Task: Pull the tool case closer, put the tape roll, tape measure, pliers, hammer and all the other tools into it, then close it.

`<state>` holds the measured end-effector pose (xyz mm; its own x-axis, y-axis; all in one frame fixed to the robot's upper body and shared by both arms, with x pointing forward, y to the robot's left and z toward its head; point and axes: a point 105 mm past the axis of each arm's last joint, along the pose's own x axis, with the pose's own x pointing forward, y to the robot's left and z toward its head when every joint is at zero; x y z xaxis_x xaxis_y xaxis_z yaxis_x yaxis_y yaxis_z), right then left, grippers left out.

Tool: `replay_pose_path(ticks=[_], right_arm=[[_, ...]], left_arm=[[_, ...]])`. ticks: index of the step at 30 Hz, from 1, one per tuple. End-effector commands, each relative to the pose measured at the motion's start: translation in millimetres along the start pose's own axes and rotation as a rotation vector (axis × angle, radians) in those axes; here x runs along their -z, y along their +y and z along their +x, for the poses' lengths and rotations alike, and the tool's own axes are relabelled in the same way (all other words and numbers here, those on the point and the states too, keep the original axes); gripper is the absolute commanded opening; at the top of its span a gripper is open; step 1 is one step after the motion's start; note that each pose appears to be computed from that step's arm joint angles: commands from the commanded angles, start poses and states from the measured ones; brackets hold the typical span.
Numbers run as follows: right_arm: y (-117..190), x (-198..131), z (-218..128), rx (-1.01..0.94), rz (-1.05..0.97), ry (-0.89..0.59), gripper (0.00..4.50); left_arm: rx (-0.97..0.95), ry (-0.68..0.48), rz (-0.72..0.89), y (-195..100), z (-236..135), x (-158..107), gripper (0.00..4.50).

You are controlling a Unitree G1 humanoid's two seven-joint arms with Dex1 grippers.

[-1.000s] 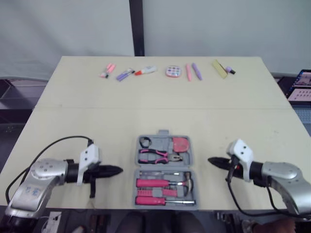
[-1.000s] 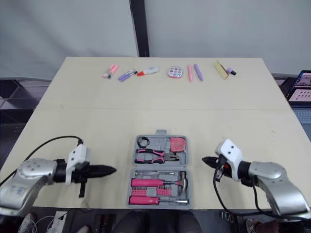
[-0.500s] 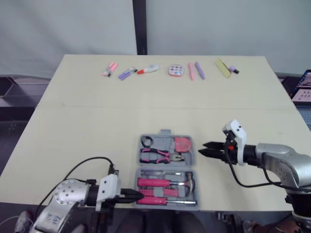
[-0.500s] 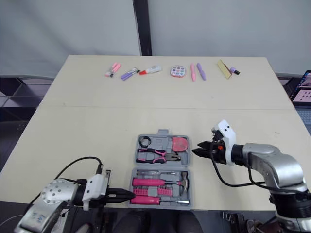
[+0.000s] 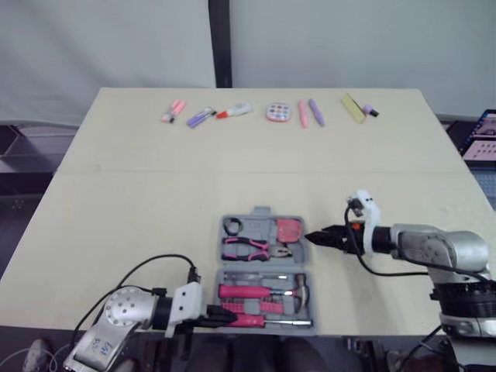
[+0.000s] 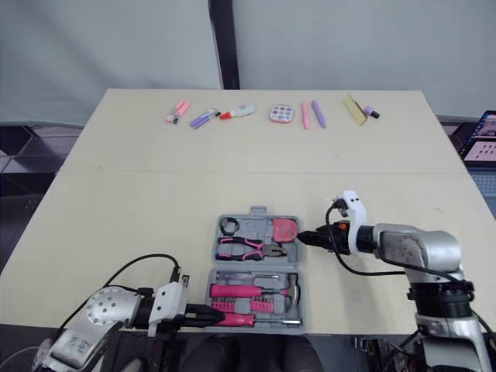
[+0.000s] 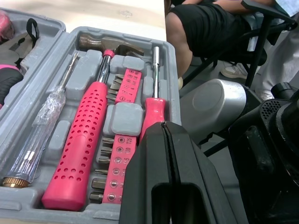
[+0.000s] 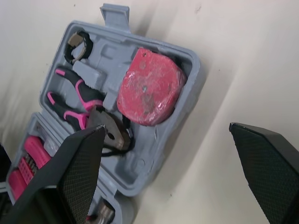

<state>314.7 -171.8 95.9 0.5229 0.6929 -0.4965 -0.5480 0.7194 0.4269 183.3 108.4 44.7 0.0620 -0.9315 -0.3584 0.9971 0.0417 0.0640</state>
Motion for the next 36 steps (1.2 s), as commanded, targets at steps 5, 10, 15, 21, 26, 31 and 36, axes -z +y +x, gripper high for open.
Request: replay_pose_path(ticks=[5, 10, 15, 21, 26, 31, 36], right_arm=[[-5.8, -9.0, 15.4, 0.021, 0.019, -0.024, 4.48], [-7.5, -7.4, 30.3, 0.012, 0.046, -0.028, 4.48], [-2.8, -10.8, 45.2, -0.038, 0.094, -0.059, 4.48], [13.2, -15.5, 57.5, -0.147, 0.140, -0.082, 4.48], [34.5, -21.4, 55.6, -0.275, 0.138, -0.096, 4.48], [57.0, -26.1, 37.8, -0.378, 0.076, -0.095, 4.48], [77.5, -26.2, 15.0, -0.429, -0.026, -0.078, 4.48]], left_arm=[[0.003, 0.012, -0.023, 1.7, 7.4, 1.9, 0.00], [0.025, 0.058, -0.027, 0.5, 11.2, 9.4, 0.00], [0.016, 0.087, -0.040, -0.1, 12.4, 17.2, 0.00], [0.021, 0.115, -0.052, -5.9, 13.1, 29.4, 0.00], [0.011, 0.139, -0.045, -3.9, 12.0, 37.4, 0.00], [0.000, 0.153, -0.036, 0.1, 9.8, 43.6, 0.00], [-0.012, 0.155, -0.023, 4.6, 9.3, 46.4, 0.00]])
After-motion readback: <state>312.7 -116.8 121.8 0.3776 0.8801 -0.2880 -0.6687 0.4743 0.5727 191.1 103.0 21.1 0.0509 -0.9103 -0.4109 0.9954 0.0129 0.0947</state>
